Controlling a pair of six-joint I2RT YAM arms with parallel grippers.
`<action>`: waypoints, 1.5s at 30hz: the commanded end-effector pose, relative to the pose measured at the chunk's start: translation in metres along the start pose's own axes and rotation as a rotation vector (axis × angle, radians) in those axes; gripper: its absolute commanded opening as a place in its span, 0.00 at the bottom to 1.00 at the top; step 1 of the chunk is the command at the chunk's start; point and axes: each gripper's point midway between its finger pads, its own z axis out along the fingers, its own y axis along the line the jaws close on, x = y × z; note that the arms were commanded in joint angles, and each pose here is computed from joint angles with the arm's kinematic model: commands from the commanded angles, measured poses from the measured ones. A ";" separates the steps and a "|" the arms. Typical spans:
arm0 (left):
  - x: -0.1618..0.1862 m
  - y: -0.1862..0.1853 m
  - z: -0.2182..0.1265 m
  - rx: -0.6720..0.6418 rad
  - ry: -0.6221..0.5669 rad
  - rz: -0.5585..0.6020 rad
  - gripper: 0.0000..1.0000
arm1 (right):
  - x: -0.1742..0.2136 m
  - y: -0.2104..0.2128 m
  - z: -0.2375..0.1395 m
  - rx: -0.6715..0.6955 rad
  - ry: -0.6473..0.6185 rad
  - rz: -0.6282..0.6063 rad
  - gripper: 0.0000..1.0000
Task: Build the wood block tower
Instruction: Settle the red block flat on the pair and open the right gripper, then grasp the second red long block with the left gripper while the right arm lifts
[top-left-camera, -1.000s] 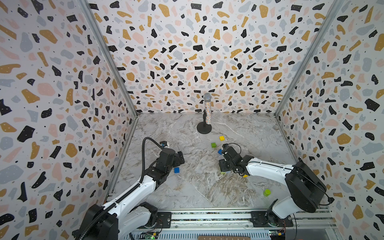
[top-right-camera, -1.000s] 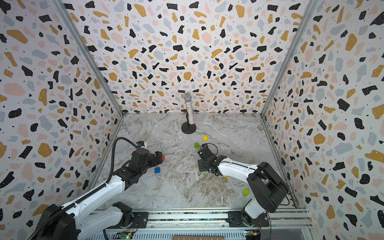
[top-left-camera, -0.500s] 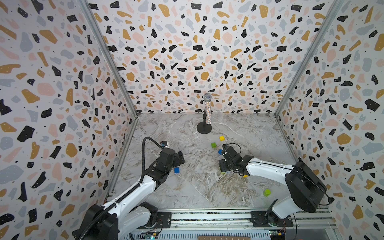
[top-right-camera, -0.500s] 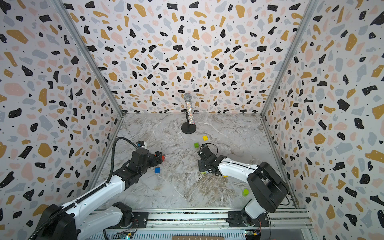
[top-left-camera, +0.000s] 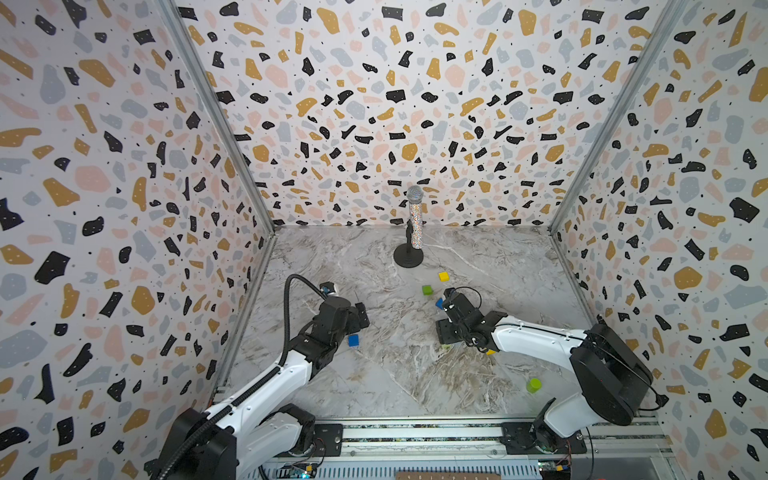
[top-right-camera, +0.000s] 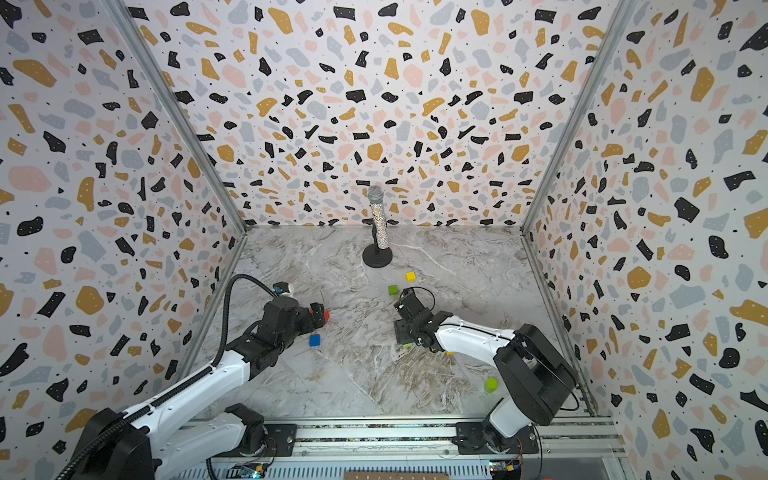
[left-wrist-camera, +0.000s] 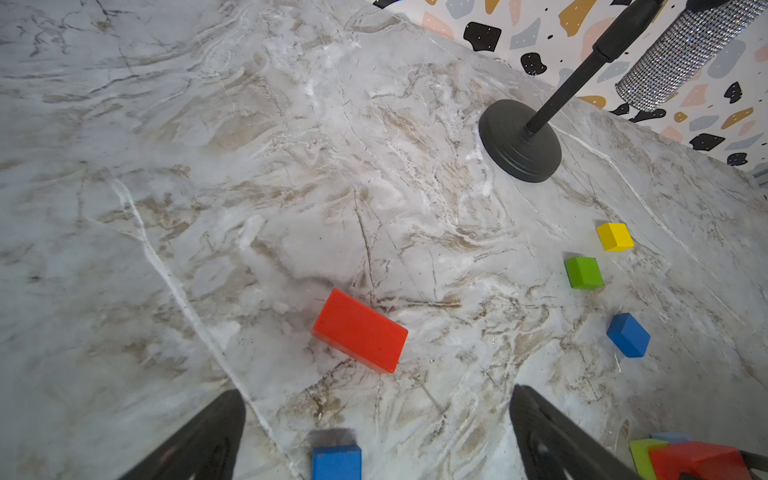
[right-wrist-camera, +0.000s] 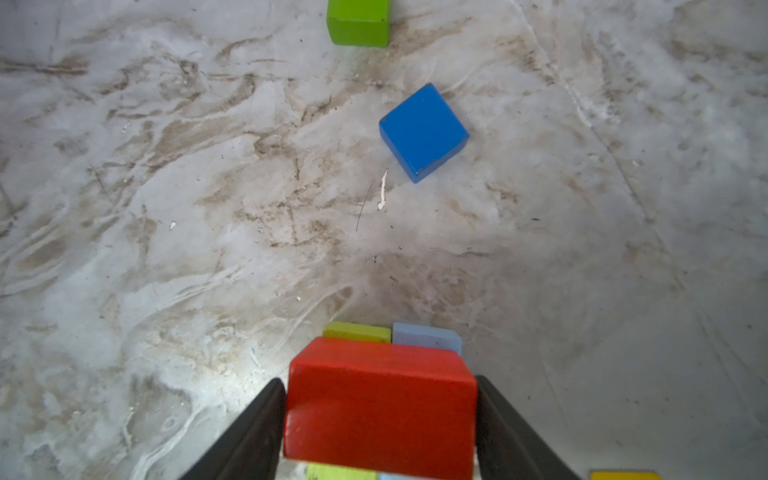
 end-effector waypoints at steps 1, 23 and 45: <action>-0.001 0.000 0.000 -0.002 -0.010 0.011 1.00 | -0.009 0.000 -0.012 0.002 -0.028 0.001 0.72; -0.008 -0.007 0.011 -0.104 0.164 0.225 1.00 | -0.072 0.017 -0.118 -0.239 -0.378 -0.105 0.99; 0.000 0.004 0.052 -0.127 0.500 0.495 0.93 | -0.060 0.017 -0.171 -0.454 -0.561 -0.041 0.99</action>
